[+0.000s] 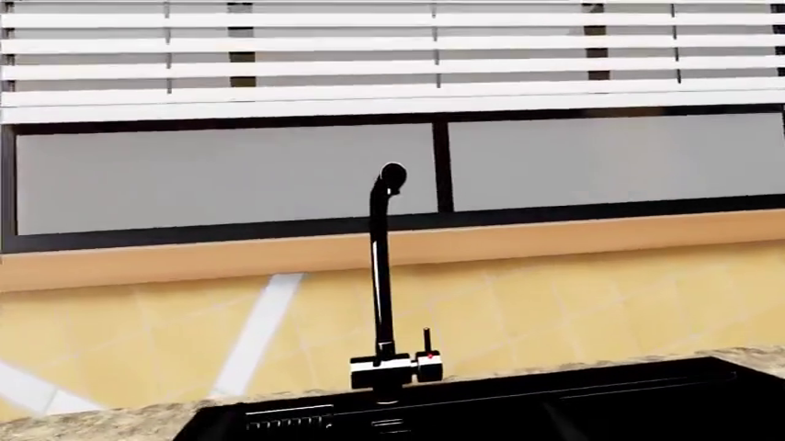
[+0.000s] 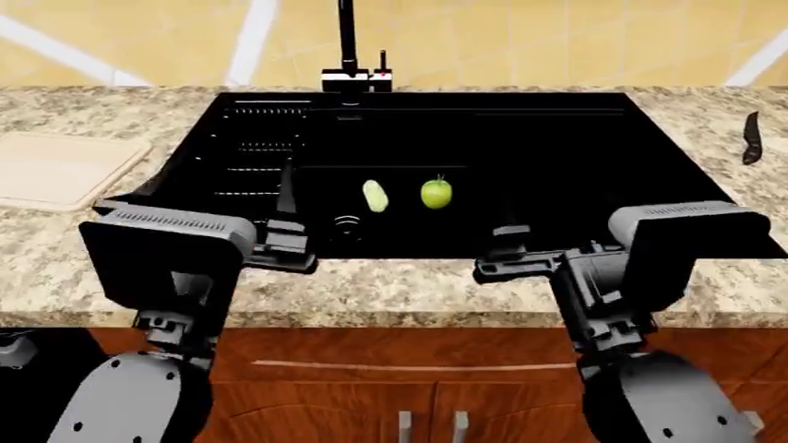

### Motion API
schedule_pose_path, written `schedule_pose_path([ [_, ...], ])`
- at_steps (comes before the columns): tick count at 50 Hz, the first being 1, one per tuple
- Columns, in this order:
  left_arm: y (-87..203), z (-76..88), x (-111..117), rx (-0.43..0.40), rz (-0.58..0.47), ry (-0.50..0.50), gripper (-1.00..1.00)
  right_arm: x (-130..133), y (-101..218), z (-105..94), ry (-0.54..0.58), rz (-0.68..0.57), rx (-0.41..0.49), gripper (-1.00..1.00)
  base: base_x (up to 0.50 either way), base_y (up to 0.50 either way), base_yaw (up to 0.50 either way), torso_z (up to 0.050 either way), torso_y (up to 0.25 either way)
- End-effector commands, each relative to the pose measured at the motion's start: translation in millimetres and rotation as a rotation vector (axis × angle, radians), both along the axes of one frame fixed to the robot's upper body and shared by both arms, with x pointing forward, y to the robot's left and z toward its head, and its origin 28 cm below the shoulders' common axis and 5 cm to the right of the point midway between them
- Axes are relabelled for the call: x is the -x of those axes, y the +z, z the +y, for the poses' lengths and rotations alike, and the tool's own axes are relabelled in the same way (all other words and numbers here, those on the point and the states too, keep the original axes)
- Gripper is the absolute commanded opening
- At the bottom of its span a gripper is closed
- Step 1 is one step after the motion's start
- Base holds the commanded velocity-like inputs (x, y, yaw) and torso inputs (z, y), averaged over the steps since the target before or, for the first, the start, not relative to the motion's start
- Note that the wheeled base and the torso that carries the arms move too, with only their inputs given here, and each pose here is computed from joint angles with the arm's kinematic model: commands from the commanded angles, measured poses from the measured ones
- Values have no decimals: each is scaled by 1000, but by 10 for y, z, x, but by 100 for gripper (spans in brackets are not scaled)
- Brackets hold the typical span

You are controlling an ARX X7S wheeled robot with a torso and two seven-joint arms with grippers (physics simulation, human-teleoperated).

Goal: Pick the vegetables from the sink and place them on the cutting board.

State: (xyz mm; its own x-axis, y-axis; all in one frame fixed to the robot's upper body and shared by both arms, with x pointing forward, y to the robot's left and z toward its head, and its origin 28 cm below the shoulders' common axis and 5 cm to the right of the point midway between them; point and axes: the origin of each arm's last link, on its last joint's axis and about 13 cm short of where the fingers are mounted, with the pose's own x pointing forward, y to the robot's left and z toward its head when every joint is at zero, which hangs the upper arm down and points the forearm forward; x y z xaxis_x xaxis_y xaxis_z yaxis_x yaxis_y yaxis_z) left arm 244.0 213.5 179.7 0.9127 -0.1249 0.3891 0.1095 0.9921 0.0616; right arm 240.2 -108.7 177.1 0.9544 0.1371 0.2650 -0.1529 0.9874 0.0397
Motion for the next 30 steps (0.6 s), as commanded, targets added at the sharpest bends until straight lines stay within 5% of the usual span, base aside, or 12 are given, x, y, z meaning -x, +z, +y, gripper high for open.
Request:
schedule_pose_path([
  [1,472,-120,-812,8,217,-24,100,-846,532,-125,-51,186,48,100,500,0,0,0,0],
  [10,774,-88,-1231,16,254,122,100,-1266,780,-38,-124,281,118,100,500,0,0,0,0],
  [30,700,-44,-1291,9,293,156,100,-1345,718,-2,-144,303,121,100,500,0,0,0,1],
])
